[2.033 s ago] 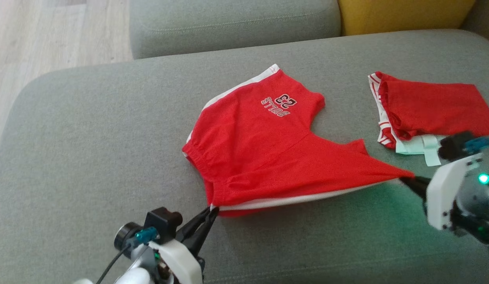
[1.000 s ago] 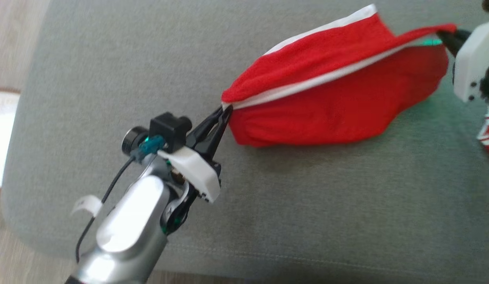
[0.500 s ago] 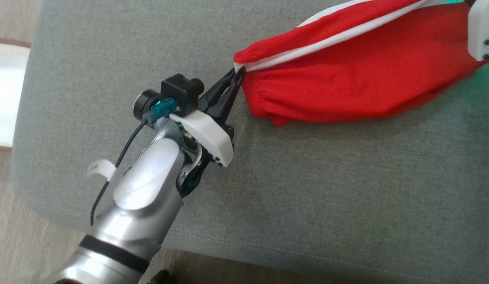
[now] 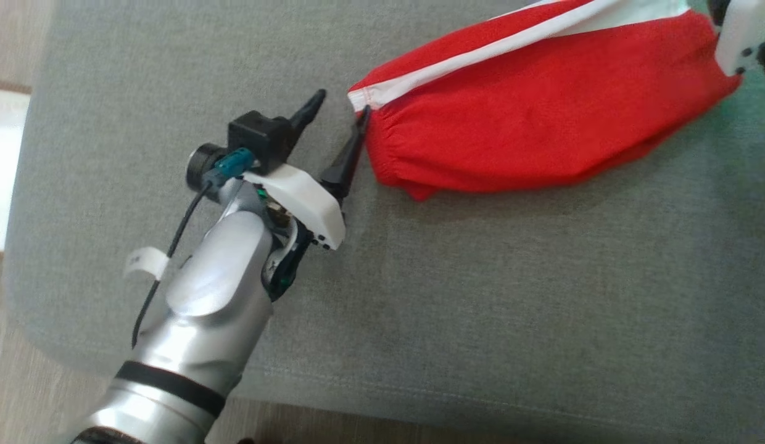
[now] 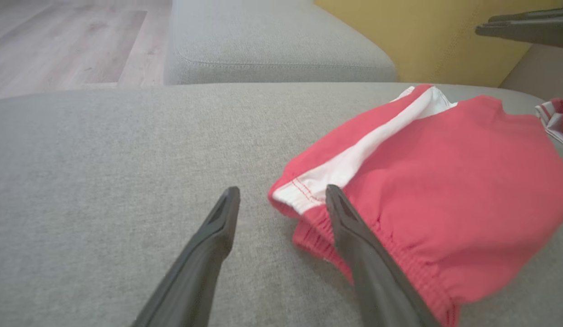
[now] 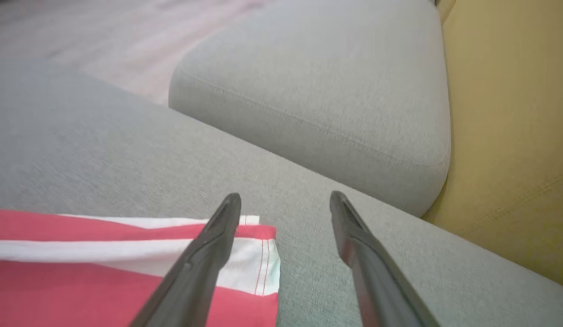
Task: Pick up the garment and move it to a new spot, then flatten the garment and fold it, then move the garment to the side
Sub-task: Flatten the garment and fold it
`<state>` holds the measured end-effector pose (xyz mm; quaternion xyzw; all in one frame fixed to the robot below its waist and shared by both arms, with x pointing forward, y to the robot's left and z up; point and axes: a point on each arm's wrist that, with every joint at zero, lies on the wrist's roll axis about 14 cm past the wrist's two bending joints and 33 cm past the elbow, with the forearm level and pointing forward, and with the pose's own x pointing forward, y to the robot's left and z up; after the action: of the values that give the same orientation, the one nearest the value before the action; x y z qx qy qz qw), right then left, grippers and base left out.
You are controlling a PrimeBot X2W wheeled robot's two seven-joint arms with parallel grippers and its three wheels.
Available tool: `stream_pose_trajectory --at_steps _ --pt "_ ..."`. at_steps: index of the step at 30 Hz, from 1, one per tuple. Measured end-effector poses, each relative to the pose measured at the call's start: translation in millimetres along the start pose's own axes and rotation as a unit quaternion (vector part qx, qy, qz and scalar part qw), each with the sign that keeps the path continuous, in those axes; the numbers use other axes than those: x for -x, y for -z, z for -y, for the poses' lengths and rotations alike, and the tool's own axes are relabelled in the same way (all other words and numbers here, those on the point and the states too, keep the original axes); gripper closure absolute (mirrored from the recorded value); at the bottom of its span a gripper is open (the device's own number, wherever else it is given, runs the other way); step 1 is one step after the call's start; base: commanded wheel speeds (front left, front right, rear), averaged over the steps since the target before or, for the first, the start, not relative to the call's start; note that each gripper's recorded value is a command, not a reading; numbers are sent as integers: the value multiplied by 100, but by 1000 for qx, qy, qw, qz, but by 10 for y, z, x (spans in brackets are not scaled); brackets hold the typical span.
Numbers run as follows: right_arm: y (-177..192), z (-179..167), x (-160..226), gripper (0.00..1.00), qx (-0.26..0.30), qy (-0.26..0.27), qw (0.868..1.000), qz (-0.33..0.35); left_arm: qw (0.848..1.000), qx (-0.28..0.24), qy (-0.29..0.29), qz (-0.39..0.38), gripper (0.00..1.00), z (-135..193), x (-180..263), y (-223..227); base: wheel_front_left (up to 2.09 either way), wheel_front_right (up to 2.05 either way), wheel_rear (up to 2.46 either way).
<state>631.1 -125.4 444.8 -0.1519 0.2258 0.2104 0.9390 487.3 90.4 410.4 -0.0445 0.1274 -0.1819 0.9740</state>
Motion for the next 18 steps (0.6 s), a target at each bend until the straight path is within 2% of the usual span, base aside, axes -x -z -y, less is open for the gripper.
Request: stream_pose_trajectory --at_steps 8,10,12,13,18 --pt "-291 -43 467 0 -39 8 991 126 997 11 -41 69 0 -110 146 -442 0 0 0" --pt "-368 -98 690 0 -54 9 984 171 992 20 -54 112 0 -119 246 -705 0 0 0" --pt "-398 -88 770 0 -61 14 980 187 990 24 -56 128 0 -106 280 -797 0 0 0" --pt "-445 -74 933 0 -74 23 973 217 985 32 -65 158 0 -104 366 -975 0 0 0" --pt "-405 -95 1222 0 -82 39 965 248 974 49 -83 207 0 -115 561 -1224 0 0 0"
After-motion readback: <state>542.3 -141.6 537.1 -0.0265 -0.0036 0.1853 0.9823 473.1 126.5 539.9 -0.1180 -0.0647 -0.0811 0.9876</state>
